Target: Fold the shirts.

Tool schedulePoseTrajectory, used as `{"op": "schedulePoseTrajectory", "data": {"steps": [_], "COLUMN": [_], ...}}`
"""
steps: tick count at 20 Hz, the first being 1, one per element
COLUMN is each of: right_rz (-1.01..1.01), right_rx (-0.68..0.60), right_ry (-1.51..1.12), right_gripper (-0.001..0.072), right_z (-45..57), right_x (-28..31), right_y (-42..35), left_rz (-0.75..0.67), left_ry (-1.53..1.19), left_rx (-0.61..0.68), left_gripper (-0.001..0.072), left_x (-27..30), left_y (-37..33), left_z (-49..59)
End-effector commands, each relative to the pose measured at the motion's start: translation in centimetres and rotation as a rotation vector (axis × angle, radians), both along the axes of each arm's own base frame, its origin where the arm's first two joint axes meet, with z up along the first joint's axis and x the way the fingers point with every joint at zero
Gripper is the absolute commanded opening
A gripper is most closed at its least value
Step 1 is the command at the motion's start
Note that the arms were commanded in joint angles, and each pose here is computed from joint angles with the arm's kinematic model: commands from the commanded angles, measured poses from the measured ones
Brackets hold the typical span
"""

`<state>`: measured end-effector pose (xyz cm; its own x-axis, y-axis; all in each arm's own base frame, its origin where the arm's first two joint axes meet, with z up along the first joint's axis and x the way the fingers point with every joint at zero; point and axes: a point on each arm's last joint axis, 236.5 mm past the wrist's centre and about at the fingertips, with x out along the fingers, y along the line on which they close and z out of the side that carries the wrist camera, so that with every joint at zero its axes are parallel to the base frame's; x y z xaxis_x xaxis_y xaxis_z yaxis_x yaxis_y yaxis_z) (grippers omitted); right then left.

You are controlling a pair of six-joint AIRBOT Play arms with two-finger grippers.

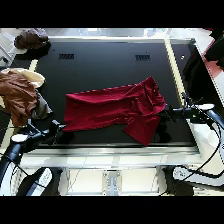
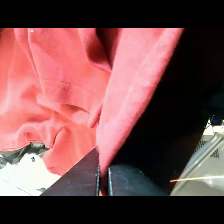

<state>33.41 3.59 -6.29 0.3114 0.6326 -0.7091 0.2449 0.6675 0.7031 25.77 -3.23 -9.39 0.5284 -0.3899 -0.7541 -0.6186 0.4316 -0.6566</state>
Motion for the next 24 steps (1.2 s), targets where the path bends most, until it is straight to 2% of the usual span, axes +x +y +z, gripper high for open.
{"op": "schedulePoseTrajectory", "data": {"steps": [1,5,6,7,9,10,12,14,17,20,22,24], "right_rz": [0.004,0.003,0.002,-0.001,-0.01,-0.012,0.005,0.046,0.16,0.197,0.191,0.089], "right_rx": [0.006,0.008,0.01,0.016,0.02,0.013,-0.031,-0.101,-0.243,-0.487,-0.705,-0.896], "right_ry": [-0.004,-0.005,-0.006,-0.008,-0.027,-0.047,-0.135,-0.272,-0.563,-0.851,-1.064,-1.294], "right_gripper": [0.0022,0.0022,0.0022,0.0022,0.0021,0.0021,0.002,0.002,0.002,0.002,0.0019,0.0019], "right_z": [0.3,0.4,0.4,0.5,1.1,1.7,4.7,9.9,20.4,30.7,37.7,45.8], "right_x": [0.0,0.0,0.0,0.1,0.4,0.6,1.2,1.6,-0.2,-4.6,-8.6,-12.2], "right_y": [0.2,0.2,0.2,0.3,0.3,0.3,0.0,-0.2,0.9,1.8,2.2,2.3], "left_rz": [0.069,0.025,0.021,0.028,0.072,0.086,0.054,-0.003,-0.14,-0.102,-0.103,-0.096], "left_ry": [0.001,0.034,0.03,0.02,-0.009,-0.034,-0.162,-0.389,-0.806,-1.118,-1.259,-1.357], "left_rx": [-0.013,-0.024,-0.023,-0.029,-0.07,-0.089,-0.068,0.014,0.31,0.54,0.705,0.851], "left_gripper": [0.0479,0.0479,0.0455,0.0362,0.0108,0.0014,0.0014,0.0013,0.0013,0.0012,0.0013,0.0012], "left_x": [0.9,0.5,0.7,1.1,2.1,2.9,5.1,8.2,10.1,7.9,5.0,2.1], "left_y": [0.7,-0.7,-1.0,-1.3,-1.7,-1.7,-1.5,-0.8,0.0,0.8,0.6,0.4], "left_z": [-0.4,-1.3,-1.4,-1.2,-0.3,0.4,3.5,10.0,23.7,36.7,43.7,49.7]}}
